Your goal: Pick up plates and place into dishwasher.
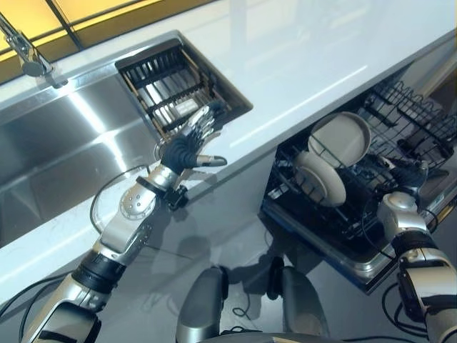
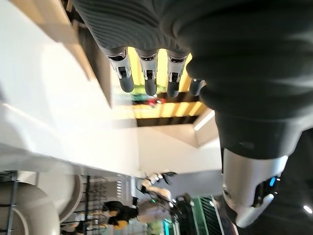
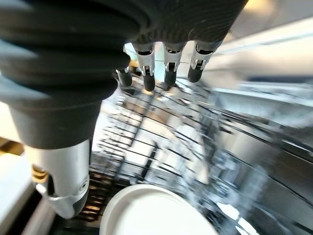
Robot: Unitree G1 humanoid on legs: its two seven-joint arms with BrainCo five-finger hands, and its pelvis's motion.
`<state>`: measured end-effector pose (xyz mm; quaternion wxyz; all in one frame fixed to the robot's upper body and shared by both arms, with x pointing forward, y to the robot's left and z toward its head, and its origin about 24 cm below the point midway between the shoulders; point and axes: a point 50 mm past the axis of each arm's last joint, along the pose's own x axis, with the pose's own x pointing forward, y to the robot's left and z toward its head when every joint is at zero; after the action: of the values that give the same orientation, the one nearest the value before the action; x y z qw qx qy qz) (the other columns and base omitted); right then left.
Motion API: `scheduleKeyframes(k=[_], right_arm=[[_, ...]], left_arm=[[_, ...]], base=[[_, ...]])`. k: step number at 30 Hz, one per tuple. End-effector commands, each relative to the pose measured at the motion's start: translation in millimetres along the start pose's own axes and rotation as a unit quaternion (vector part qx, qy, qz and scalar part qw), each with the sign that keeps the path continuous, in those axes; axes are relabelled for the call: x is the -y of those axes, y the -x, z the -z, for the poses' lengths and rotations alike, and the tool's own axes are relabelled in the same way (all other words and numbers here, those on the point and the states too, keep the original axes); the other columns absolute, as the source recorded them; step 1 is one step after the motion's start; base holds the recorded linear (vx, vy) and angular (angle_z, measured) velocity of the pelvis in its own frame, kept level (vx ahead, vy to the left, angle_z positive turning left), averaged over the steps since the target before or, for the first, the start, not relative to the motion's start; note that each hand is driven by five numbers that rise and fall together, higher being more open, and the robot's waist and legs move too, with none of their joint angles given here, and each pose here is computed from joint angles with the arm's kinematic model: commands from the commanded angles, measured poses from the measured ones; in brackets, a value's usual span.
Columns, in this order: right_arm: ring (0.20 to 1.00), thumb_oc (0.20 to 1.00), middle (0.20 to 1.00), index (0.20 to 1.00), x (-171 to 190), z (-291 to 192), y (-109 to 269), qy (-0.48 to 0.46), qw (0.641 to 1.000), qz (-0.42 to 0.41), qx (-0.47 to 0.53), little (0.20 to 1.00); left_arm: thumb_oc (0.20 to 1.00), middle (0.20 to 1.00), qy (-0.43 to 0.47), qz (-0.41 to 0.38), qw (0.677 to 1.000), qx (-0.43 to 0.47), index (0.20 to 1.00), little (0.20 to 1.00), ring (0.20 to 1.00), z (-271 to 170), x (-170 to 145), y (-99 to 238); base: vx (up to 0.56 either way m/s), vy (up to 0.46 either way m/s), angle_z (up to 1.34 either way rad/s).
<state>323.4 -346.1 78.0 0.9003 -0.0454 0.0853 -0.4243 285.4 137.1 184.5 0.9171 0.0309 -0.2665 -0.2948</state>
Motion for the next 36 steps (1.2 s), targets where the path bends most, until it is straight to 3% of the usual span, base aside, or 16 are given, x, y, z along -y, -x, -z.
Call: scheduleKeyframes(k=[1, 12, 17, 20, 23, 27, 31, 36], right_arm=[[1.000, 1.000, 1.000, 1.000, 18, -13, -12, -0.029, 1.000, 0.008, -0.007, 1.000], [1.000, 1.000, 1.000, 1.000, -4, 12, -8, -0.052, 0.983, -0.087, -0.152, 1.000], [1.000, 1.000, 1.000, 1.000, -12, 4, -8, -0.082, 0.970, -0.161, -0.162, 1.000], [1.000, 1.000, 1.000, 1.000, -8, 0, -10, -0.089, 0.971, -0.158, -0.156, 1.000], [1.000, 1.000, 1.000, 1.000, 3, -18, -18, -0.069, 0.989, -0.073, -0.112, 1.000], [1.000, 1.000, 1.000, 1.000, 14, -72, -18, -0.015, 0.991, 0.110, 0.068, 1.000], [1.000, 1.000, 1.000, 1.000, 3, -124, 16, 0.008, 0.917, 0.269, 0.293, 1.000], [1.000, 1.000, 1.000, 1.000, 19, -121, 34, 0.039, 0.824, 0.399, 0.400, 1.000]], left_arm=[[1.000, 1.000, 0.034, -0.035, 0.998, -0.040, 1.000, 1.000, 1.000, 22, 4, 26], [1.000, 1.000, 0.042, -0.010, 0.998, -0.040, 1.000, 1.000, 1.000, 21, 6, 20], [1.000, 1.000, 0.035, -0.005, 0.999, -0.039, 1.000, 1.000, 1.000, 16, 5, 17], [1.000, 1.000, 0.035, -0.004, 0.998, -0.043, 1.000, 1.000, 1.000, 14, 3, 17], [1.000, 1.000, 0.033, -0.001, 0.999, -0.043, 1.000, 1.000, 1.000, 12, 2, 17], [1.000, 1.000, 0.031, -0.007, 0.999, -0.037, 1.000, 1.000, 1.000, 12, 4, 18], [1.000, 1.000, 0.042, -0.022, 0.998, -0.033, 1.000, 1.000, 1.000, 18, 10, 25], [1.000, 1.000, 0.053, -0.029, 0.998, -0.030, 1.000, 1.000, 1.000, 21, 14, 28]], base=[[0.00, 0.000, 0.00], [-0.01, 0.004, -0.01], [-0.01, -0.002, 0.00], [0.00, 0.000, 0.00], [-0.02, -0.009, 0.00], [-0.03, 0.038, 0.01], [-0.02, 0.082, -0.04], [-0.02, 0.061, -0.06]])
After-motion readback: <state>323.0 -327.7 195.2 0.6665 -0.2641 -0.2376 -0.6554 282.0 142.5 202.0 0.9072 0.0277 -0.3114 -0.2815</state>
